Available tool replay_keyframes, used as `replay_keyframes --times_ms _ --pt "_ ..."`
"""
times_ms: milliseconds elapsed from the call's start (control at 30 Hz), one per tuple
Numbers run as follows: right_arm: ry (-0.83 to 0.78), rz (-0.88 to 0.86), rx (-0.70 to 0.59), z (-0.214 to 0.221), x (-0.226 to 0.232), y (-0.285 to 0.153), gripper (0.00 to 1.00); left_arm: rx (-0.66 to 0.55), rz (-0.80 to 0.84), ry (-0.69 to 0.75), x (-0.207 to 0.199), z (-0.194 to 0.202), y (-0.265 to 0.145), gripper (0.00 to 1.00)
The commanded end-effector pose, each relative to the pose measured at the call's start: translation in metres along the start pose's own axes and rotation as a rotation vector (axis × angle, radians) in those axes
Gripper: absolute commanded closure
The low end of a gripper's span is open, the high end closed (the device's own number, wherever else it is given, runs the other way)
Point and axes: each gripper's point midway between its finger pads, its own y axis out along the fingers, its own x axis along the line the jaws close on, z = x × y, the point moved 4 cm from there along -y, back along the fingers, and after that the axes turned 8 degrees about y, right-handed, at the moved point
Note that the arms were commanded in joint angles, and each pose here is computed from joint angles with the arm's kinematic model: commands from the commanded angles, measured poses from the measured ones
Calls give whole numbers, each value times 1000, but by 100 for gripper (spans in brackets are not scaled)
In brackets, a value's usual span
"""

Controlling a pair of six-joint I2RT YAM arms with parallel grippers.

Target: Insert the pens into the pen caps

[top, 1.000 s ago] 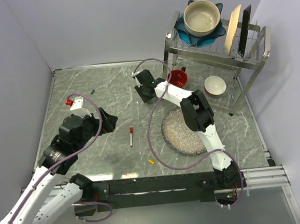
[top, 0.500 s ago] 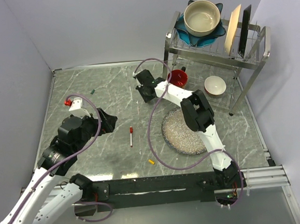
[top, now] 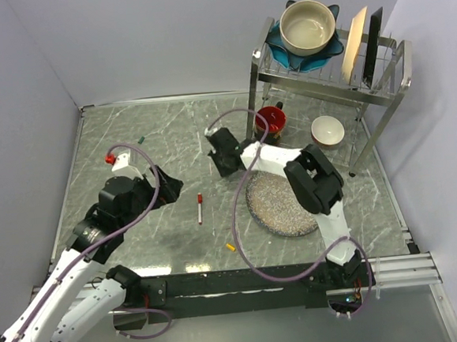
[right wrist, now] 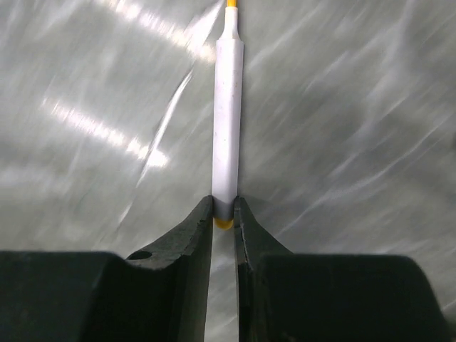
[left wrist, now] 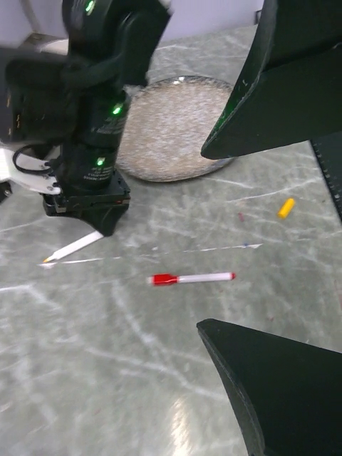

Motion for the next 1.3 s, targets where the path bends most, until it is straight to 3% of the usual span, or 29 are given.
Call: replay_keyframes --times_ms 0,100,300,500,667,1000,1100,1200,1233,1267 --pt "100 -55 -117 7 26 -34 100 71 79 -115 -11 23 12 1" --pt "133 -83 -137 24 29 -44 100 71 73 -152 -9 29 20 1" --pt "217 -299 -279 35 44 -101 100 54 57 -211 -12 27 39 3" --pt "270 -486 -375 47 65 -146 100 49 140 -250 -27 27 56 11" --pt "246 -587 -383 60 89 -170 100 62 207 -234 -36 30 68 18" --pt "226 -674 -417 62 112 -194 100 101 141 -194 -28 42 83 31" --pt "219 -690 -408 65 115 -194 100 103 151 -193 -29 42 82 40" --pt "205 -693 -391 68 117 -192 100 118 183 -190 -33 44 80 67" --pt "199 -701 -384 69 118 -192 100 124 196 -186 -35 45 79 86" --pt "193 -709 -379 71 119 -192 100 124 218 -183 -38 44 78 94"
